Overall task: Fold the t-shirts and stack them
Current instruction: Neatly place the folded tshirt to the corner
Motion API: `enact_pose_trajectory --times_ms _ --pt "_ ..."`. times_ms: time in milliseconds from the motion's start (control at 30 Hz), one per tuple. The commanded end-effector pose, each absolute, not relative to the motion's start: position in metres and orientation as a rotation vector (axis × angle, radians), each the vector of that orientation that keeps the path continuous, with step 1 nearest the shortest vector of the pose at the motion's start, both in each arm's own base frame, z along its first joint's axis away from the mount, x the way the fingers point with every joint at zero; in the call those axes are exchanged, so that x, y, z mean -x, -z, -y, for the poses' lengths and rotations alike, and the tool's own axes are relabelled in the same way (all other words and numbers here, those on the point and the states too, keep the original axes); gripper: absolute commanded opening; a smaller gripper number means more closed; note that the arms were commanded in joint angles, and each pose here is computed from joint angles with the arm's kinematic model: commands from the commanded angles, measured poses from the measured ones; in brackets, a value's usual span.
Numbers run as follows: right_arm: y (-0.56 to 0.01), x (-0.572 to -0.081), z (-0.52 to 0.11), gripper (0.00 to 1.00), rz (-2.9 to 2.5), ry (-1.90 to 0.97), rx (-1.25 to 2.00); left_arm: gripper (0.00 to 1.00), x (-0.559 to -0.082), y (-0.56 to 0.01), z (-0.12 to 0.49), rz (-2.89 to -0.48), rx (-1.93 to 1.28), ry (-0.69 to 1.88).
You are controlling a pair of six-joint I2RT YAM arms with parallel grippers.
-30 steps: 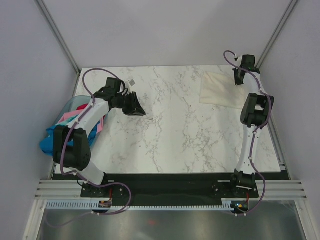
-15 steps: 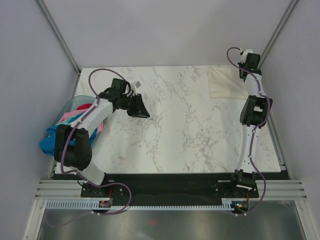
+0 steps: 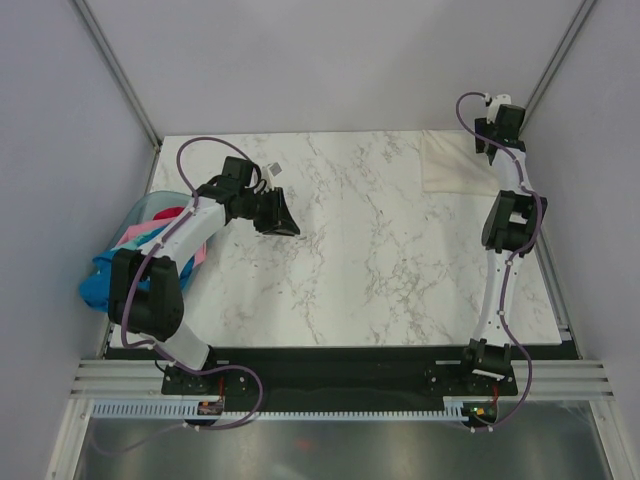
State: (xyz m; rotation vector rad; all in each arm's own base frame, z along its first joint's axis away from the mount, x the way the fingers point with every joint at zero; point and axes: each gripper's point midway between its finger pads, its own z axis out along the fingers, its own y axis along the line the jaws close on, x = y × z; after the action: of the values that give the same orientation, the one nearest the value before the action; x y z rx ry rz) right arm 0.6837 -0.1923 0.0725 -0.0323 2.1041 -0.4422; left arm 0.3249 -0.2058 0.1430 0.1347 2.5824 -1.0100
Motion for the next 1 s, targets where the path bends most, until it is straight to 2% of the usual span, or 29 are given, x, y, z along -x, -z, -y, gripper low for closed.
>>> enact_pose_trajectory --times_ms 0,67,100,267,300,333,367,400,433,500,533,600,633,833,900,933,967 --pt "-0.154 -0.688 0.195 0.73 -1.944 0.448 -0.03 0.32 -0.33 -0.162 0.212 -2.513 -0.184 1.03" --pt "-0.169 -0.677 0.191 0.78 -1.928 0.42 -0.087 0.32 -0.33 -0.164 0.214 -2.509 -0.191 1.047" --pt "-0.16 -0.671 0.189 0.79 -1.952 0.406 -0.105 0.32 -0.33 -0.166 0.215 -2.503 -0.194 1.049" --pt "-0.206 -0.646 0.176 0.84 -1.931 0.316 -0.222 0.32 -0.326 -0.177 0.216 -2.465 -0.213 1.064" --pt "-0.194 -0.639 0.168 0.85 -1.961 0.26 -0.261 0.32 -0.326 -0.181 0.217 -2.45 -0.215 1.075" --pt "-0.214 -0.629 0.162 0.87 -1.941 0.225 -0.275 0.32 -0.324 -0.187 0.218 -2.428 -0.228 1.087" --pt "-0.217 -0.624 0.154 0.96 -1.943 0.183 -0.289 0.33 -0.323 -0.194 0.221 -2.402 -0.248 1.116" --pt "-0.201 -0.613 0.144 0.98 -1.984 0.129 -0.327 0.33 -0.322 -0.199 0.222 -2.383 -0.256 1.127" --pt "-0.224 -0.602 0.134 0.98 -1.961 0.094 -0.323 0.33 -0.321 -0.206 0.222 -2.355 -0.266 1.129" --pt "-0.216 -0.582 0.121 0.98 -2.003 0.047 -0.363 0.33 -0.322 -0.211 0.222 -2.322 -0.273 1.126" --pt "-0.237 -0.57 0.106 0.98 -1.987 0.002 -0.349 0.33 -0.322 -0.213 0.222 -2.311 -0.277 1.129" --pt "-0.227 -0.55 0.092 0.98 -2.03 -0.043 -0.383 0.33 -0.324 -0.216 0.222 -2.287 -0.281 1.132" --pt "-0.243 -0.537 0.072 0.98 -2.022 -0.111 -0.38 0.33 -0.325 -0.216 0.221 -2.285 -0.281 1.129" --pt "-0.222 -0.477 0.008 0.98 -2.142 -0.237 -0.386 0.33 -0.323 -0.229 0.218 -2.216 -0.311 1.1" --pt "-0.206 -0.472 -0.001 0.95 -2.173 -0.265 -0.372 0.33 -0.322 -0.23 0.216 -2.207 -0.308 1.084" --pt "-0.194 -0.475 -0.004 0.76 -2.192 -0.285 -0.374 0.33 -0.323 -0.229 0.215 -2.208 -0.304 1.077" --pt "-0.186 -0.478 -0.008 0.62 -2.212 -0.306 -0.364 0.33 -0.323 -0.228 0.214 -2.208 -0.307 1.071"
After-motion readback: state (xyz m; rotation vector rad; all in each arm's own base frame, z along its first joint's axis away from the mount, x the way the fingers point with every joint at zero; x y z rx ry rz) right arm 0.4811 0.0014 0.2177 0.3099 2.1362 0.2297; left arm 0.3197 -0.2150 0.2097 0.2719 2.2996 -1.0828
